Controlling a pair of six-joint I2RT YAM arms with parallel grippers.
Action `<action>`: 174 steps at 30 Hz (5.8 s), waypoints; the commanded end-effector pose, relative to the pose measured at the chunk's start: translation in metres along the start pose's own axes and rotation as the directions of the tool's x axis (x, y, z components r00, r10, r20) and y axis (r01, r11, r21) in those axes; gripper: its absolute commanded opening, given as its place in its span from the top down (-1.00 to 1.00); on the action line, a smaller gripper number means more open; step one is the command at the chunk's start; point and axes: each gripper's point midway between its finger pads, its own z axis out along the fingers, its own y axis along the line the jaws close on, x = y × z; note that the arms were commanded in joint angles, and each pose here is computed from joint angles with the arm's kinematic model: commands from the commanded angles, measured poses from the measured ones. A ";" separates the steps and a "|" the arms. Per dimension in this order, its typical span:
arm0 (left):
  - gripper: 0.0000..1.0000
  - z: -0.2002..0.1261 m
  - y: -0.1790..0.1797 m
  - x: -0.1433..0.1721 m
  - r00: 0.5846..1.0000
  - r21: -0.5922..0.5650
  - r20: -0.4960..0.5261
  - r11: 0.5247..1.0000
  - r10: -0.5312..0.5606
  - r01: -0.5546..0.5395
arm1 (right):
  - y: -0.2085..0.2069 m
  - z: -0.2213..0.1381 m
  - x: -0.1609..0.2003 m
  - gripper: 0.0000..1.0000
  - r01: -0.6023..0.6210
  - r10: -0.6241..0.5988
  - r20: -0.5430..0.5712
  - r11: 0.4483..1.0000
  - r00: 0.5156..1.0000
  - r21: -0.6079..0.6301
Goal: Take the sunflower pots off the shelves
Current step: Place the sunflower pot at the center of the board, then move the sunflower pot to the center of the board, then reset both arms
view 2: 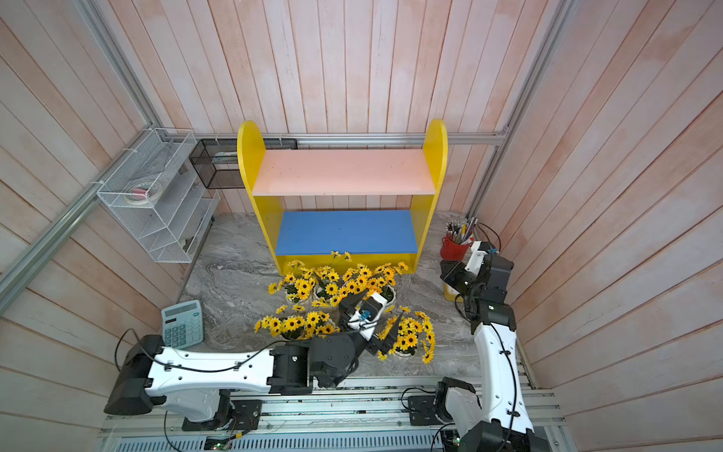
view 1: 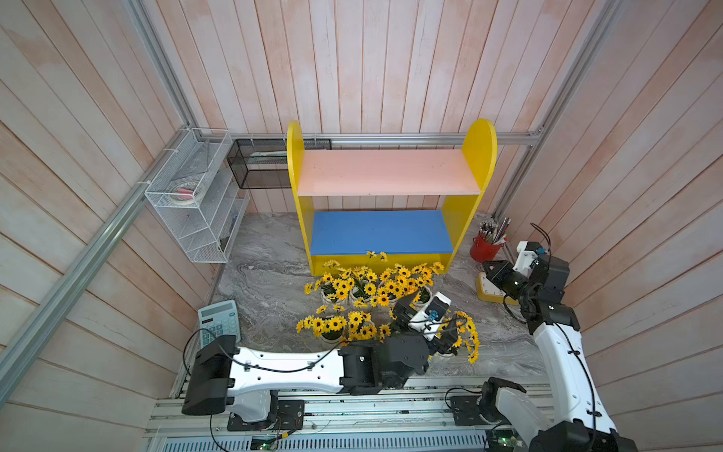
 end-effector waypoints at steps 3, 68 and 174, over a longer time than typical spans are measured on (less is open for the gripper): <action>-0.92 -0.022 0.059 -0.009 0.994 -0.021 -0.066 0.996 -0.089 0.087 | -0.045 -0.013 0.035 0.70 0.032 0.002 -0.135 0.968 0.991 0.250; -1.00 -0.049 0.230 0.040 0.955 -0.292 -0.197 0.943 -0.223 0.160 | -0.052 0.007 0.114 0.87 0.009 0.124 -0.409 0.951 0.904 0.309; -1.00 -0.059 0.439 0.261 0.983 -0.630 0.005 0.762 -0.185 0.147 | -0.084 0.083 0.024 -0.97 0.498 -0.608 0.416 0.793 0.676 0.350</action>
